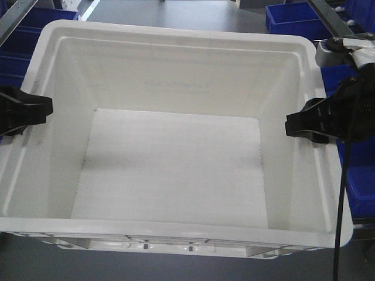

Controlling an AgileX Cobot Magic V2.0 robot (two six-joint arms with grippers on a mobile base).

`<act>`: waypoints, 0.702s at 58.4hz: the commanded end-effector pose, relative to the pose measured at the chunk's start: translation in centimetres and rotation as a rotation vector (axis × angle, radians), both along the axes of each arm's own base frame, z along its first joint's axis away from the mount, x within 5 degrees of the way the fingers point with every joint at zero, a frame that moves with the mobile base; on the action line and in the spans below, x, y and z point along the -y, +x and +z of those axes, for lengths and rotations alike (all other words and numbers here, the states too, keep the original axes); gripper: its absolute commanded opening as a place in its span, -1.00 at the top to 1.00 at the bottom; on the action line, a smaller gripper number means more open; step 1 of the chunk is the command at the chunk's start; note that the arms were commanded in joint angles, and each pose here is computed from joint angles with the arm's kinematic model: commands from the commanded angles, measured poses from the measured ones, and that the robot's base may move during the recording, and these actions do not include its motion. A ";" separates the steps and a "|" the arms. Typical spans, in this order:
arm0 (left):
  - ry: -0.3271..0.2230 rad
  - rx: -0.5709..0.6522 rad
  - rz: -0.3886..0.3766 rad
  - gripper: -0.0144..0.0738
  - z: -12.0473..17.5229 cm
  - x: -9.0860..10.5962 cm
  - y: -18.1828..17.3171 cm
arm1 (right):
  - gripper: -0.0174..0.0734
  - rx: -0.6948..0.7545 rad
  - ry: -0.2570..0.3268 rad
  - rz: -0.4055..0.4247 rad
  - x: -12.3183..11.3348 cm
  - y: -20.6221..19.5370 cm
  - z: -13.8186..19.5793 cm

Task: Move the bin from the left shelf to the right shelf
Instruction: 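Hold the tote with both grippers while the base drives across the room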

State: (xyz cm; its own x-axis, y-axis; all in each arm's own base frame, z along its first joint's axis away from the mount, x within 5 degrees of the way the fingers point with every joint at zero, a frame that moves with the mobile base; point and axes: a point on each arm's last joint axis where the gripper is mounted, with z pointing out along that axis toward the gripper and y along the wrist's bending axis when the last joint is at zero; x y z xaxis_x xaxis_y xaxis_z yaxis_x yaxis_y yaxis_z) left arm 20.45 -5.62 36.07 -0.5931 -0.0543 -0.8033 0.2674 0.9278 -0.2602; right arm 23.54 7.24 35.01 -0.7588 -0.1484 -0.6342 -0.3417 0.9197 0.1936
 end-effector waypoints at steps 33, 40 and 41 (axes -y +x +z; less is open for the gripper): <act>-0.119 0.127 0.009 0.69 2.7 0.5 -0.4 | 0.63 0.169 0.122 0.001 -0.6 -0.3 3.1; -0.119 0.127 0.009 0.69 2.7 0.5 -0.4 | 0.63 0.168 0.124 0.000 -0.7 -0.3 3.1; -0.119 0.127 0.009 0.69 2.7 0.5 -0.4 | 0.63 0.168 0.124 0.000 -0.7 -0.3 3.1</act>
State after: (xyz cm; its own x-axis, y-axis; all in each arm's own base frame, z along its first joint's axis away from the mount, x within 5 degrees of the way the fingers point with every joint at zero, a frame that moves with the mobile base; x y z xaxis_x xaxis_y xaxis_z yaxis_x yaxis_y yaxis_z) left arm 20.44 -5.62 36.06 -0.5938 -0.0540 -0.8028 0.2675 0.9277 -0.2602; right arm 23.54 7.24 35.01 -0.7588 -0.1484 -0.6342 -0.3417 0.9197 0.1936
